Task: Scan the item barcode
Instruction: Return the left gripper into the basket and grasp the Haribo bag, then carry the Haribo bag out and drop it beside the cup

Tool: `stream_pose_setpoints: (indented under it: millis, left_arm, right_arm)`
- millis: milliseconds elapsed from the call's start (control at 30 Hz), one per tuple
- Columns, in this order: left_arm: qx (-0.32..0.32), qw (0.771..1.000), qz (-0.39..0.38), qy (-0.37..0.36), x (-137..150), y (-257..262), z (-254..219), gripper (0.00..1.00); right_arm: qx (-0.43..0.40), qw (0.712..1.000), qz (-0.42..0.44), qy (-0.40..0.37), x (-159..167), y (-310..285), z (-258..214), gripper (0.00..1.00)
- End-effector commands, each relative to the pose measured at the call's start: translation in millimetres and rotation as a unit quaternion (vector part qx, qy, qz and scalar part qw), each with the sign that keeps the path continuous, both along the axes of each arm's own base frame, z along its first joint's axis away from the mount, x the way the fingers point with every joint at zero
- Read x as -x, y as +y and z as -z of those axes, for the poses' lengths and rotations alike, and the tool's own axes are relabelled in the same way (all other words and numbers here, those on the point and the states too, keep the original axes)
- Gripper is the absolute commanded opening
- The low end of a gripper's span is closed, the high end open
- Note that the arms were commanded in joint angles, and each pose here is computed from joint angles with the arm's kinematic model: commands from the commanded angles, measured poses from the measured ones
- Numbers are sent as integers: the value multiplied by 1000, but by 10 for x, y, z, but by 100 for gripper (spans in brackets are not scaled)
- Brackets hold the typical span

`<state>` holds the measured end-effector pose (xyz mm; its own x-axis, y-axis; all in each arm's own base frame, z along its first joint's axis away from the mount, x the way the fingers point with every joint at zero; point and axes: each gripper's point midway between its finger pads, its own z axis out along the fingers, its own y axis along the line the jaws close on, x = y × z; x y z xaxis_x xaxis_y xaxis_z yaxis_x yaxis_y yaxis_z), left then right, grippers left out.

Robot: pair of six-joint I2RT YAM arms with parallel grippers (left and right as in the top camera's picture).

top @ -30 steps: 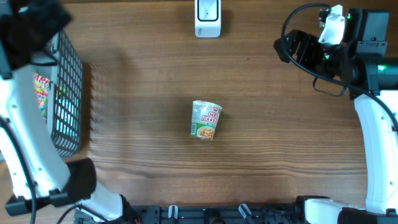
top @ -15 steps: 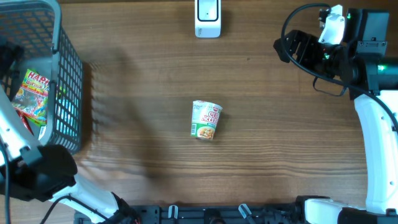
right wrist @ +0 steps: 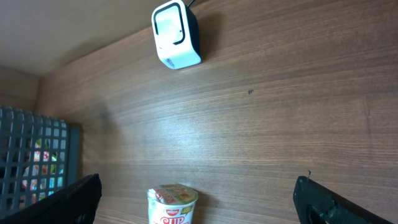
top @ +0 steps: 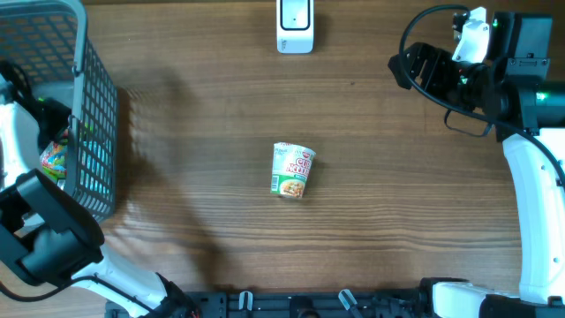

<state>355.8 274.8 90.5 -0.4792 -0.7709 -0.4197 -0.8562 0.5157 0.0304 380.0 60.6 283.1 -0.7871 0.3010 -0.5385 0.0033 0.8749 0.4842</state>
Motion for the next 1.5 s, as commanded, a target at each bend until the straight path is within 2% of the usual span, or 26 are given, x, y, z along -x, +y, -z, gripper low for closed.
stream_pose_setpoints:
  millis: [0,233,567,600,667,700,733,767,800,900,1033,1167,1333,1467]
  left_arm:
    - [-1,997,81,-10,-130,-49,96,100]
    - [-20,995,94,-25,-270,41,137,100]
    - [15,993,116,33,-205,1,740,100]
    - [15,993,116,34,-204,0,749,93]
    - [14,993,116,32,-216,6,737,61]
    - [11,993,116,29,-226,16,713,39]
    - [7,993,115,27,-237,33,683,31]
    - [1,993,114,25,-254,54,640,13]
    - [-6,993,112,21,-271,82,579,4]
    - [-25,994,111,1,-343,135,351,4]
    - [-63,991,107,-46,-464,215,-176,4]
    - [-118,981,101,-116,-528,257,-979,4]
    - [-157,956,38,-246,-362,141,-2056,4]
    - [-150,922,23,-355,-117,-180,-2824,4]
  right_arm:
    - [-8,1000,-1,-2,-20,13,-40,100]
    - [-8,1000,-1,-2,-20,13,-40,100]
    - [-8,1000,-1,-2,-20,13,-40,100]
    - [-8,1000,-1,-3,-21,13,-41,100]
    - [-8,1000,-1,-3,-21,13,-41,100]
    - [-8,1000,-1,-2,-20,13,-40,100]
    - [-8,1000,-1,-3,-21,13,-41,100]
    - [-8,1000,-1,-3,-21,13,-41,100]
    - [-8,1000,-1,-2,-20,13,-40,100]
    - [-8,1000,-1,-3,-21,13,-41,100]
    - [-8,1000,-1,-3,-21,13,-41,100]
    - [-8,1000,-1,-3,-21,13,-41,100]
    - [-8,1000,-1,-2,-20,13,-40,100]
    - [-8,1000,-1,-3,-21,13,-41,100]
